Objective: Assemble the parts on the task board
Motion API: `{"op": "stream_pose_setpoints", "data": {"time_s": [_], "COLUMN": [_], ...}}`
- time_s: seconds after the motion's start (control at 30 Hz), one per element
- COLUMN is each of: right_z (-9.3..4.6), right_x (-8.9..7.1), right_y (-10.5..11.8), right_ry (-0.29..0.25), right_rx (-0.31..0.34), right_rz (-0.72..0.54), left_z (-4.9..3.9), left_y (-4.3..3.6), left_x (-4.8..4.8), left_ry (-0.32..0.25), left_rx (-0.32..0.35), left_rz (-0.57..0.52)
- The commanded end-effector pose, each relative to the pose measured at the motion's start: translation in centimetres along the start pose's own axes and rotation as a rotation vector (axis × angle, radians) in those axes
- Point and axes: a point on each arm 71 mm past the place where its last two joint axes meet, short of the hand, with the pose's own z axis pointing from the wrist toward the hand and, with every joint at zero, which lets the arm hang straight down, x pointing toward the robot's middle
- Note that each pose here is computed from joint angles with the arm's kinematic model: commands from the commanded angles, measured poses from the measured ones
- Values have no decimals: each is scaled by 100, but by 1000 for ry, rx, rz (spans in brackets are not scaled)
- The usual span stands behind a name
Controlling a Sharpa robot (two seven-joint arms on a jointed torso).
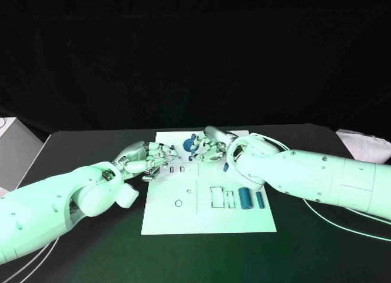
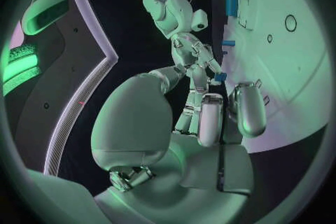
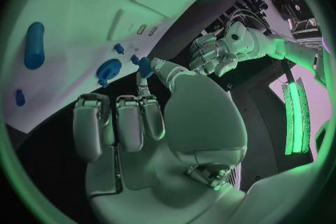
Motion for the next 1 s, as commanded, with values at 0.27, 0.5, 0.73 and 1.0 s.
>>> {"op": "stream_pose_setpoints", "data": {"time_s": [0.27, 0.5, 0.73, 1.0], "right_z": [3, -4, -11, -16], "right_x": [187, 281, 348, 366], "right_y": [-61, -100, -130, -146], "right_ry": [27, 37, 46, 43], "right_rx": [68, 86, 96, 98], "right_rz": [-88, -97, -101, -104], "left_z": [12, 4, 2, -1], "left_y": [-6, -4, -4, -2], "left_x": [15, 3, 2, 0], "left_ry": [1, -1, 0, 1], "left_rx": [5, 4, 4, 3], "left_rz": [-8, -6, -7, -7]}}
